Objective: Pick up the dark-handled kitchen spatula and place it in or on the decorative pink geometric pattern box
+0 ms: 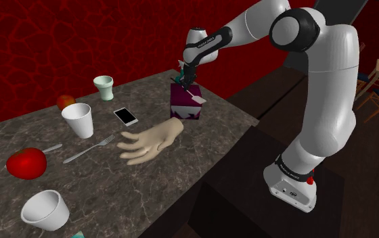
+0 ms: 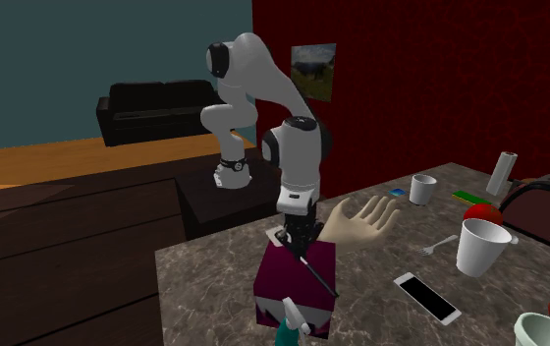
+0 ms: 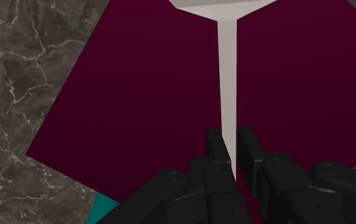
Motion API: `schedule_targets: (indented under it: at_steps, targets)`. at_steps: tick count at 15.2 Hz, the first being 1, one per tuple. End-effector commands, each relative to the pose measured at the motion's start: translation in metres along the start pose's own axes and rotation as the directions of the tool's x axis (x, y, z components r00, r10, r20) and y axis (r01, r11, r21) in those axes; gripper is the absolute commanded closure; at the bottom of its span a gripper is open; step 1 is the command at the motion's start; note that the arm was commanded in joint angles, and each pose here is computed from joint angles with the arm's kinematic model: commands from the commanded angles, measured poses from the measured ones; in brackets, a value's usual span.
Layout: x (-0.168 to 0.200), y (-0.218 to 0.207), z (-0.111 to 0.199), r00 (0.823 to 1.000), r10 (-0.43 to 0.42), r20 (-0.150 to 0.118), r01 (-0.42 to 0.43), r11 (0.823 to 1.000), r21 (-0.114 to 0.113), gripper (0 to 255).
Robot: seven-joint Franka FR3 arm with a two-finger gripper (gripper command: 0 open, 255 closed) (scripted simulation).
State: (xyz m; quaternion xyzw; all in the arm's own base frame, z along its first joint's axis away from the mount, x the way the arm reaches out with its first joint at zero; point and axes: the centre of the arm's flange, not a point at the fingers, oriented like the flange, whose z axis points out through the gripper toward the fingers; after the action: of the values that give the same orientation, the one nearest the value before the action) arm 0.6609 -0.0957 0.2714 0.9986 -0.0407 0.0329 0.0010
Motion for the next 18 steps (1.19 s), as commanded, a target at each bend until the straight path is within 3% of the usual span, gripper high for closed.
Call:
schedule_targets:
  at_steps: [1, 6, 7, 12, 16, 18]
  targets:
    - [0.000, 0.001, 0.002, 1.000, 0.000, -0.001, 0.000, 1.000, 0.000, 255]
    - [0.000, 0.001, 0.002, 1.000, 0.000, -0.001, 0.000, 1.000, 0.000, 255]
    - [0.000, 0.001, 0.002, 1.000, 0.000, -0.001, 0.000, 1.000, 0.000, 0]
    - [0.000, 0.001, 0.002, 1.000, 0.000, -0.001, 0.000, 1.000, 0.000, 0]
    - [0.000, 0.001, -0.048, 1.000, 0.000, -0.001, 0.000, 1.000, 0.000, 0]
    - [0.000, 0.001, -0.048, 1.000, 0.000, -0.001, 0.000, 1.000, 0.000, 0]
